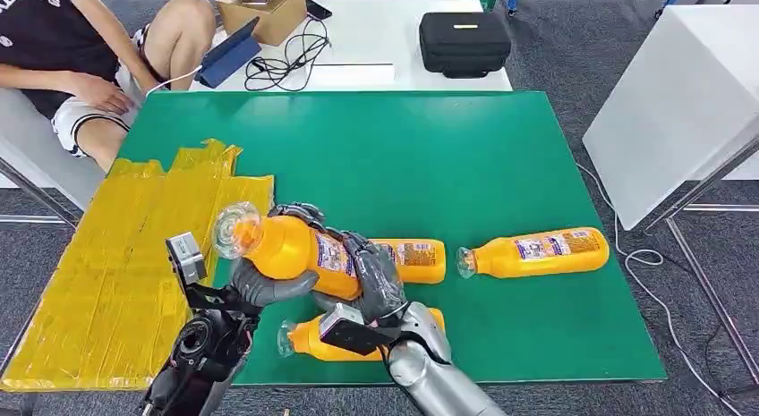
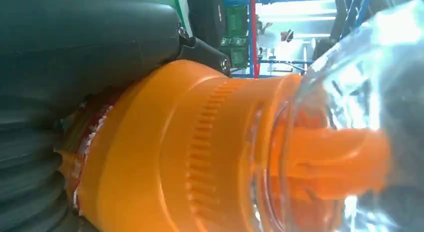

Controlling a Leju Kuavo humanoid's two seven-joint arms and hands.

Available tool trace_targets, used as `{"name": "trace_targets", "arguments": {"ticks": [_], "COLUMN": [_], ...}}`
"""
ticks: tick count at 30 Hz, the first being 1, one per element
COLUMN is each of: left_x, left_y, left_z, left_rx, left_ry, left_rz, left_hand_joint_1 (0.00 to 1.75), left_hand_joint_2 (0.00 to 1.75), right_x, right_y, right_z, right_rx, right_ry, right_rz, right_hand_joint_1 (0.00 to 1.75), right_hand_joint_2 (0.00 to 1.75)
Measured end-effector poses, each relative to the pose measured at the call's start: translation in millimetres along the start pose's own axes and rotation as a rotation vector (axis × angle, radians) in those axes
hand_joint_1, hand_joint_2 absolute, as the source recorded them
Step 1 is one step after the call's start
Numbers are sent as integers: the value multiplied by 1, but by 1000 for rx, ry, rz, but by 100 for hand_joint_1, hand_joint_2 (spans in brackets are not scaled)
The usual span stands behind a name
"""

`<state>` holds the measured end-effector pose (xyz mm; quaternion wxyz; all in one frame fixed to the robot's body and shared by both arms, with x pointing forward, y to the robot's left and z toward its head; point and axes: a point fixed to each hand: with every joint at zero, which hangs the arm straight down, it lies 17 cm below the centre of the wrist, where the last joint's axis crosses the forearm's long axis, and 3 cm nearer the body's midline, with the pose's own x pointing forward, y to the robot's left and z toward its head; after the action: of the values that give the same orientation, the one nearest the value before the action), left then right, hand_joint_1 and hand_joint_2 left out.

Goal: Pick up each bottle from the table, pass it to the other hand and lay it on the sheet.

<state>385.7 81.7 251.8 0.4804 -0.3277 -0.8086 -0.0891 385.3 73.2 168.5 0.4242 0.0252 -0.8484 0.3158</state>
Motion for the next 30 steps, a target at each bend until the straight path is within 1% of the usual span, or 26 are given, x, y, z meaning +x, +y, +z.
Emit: {"name": "trace_targets", "arguments": {"ticks": [8, 9, 10, 15, 18, 20, 21, 23, 24, 27, 30], "left_x": [9, 9, 10, 17, 20, 22, 23, 28, 29, 36, 39], "left_y": [-2, -2, -2, 8, 20, 35, 40, 58, 67, 102, 114], "left_z": [-4, -4, -5, -10, -13, -12, -11, -8, -5, 6, 12], "left_rx": [4, 5, 6, 42, 79, 128, 146, 206, 233, 359, 391], "left_ry": [-20, -20, -23, -37, -41, -41, -43, -53, -53, -45, -40], "left_rz": [-4, -5, -6, -18, -36, -84, -104, -180, -224, -458, -506], "left_hand_joint_1": [175, 175, 175, 175, 175, 175, 175, 175, 175, 175, 175], "left_hand_joint_2": [175, 175, 175, 175, 175, 175, 175, 175, 175, 175, 175], "right_x": [9, 8, 9, 20, 30, 35, 33, 33, 30, 25, 23], "right_y": [-5, -5, -6, -10, -21, -39, -43, -71, -79, -120, -137], "right_z": [-4, -4, -4, -3, -3, -2, 3, 14, 23, 47, 62], "right_rx": [-6, -6, -8, -31, -68, -119, -132, -206, -233, -335, -376], "right_ry": [-18, -18, -20, -47, -61, -62, -52, -49, -37, -18, -5], "right_rz": [-2, -1, -1, -21, -58, -90, -97, -95, -94, -62, -48], "right_hand_joint_1": [175, 56, 0, 0, 0, 0, 0, 0, 0, 0, 0], "right_hand_joint_2": [175, 175, 175, 175, 175, 175, 175, 175, 175, 175, 175]}}
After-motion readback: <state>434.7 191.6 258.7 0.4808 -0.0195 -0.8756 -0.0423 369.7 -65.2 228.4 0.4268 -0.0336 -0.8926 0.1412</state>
